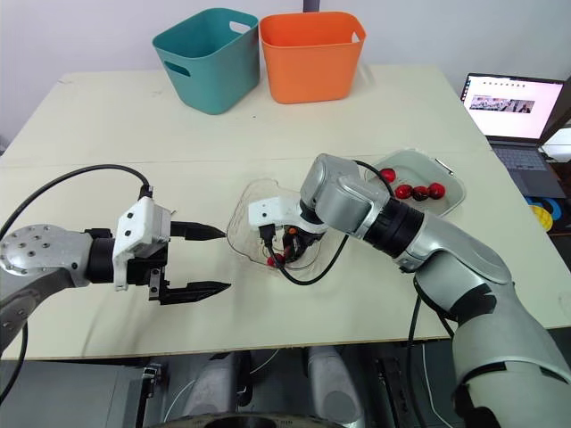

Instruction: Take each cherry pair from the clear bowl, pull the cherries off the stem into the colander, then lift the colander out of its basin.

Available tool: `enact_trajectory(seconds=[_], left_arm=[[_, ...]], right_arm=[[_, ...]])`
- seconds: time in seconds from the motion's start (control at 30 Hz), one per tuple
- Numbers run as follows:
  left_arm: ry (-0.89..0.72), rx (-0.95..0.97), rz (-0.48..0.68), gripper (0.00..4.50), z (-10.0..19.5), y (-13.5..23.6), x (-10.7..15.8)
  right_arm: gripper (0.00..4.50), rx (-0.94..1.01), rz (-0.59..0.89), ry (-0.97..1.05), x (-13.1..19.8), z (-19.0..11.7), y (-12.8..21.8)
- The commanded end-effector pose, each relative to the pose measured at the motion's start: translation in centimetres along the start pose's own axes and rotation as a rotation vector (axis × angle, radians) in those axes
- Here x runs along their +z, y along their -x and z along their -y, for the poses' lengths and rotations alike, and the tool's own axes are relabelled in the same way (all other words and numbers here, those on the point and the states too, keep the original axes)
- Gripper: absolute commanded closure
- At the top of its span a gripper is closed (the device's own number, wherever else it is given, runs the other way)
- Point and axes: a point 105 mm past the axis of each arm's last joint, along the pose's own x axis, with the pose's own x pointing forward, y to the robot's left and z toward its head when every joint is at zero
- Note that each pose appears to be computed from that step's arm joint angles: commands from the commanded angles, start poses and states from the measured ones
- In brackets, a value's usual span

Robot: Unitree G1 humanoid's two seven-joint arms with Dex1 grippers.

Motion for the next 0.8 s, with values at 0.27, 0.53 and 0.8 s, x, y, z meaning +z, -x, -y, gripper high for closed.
enact_trajectory(seconds=[0.27,0.53,0.8], left_arm=[[-0.033,0.056,0.032,0.00,-1.4,1.0,0.8],[0.018,0.124,0.196,0.00,-4.0,2.7,3.3],[0.124,0.108,0.538,0.00,-5.7,0.7,7.7]], right_arm=[[3.71,-0.117,0.090,0.040,1.9,1.3,3.5],[3.71,-0.342,0.326,-0.029,2.3,0.8,10.5],[3.71,-0.717,0.761,-0.115,2.2,-0.3,14.6]])
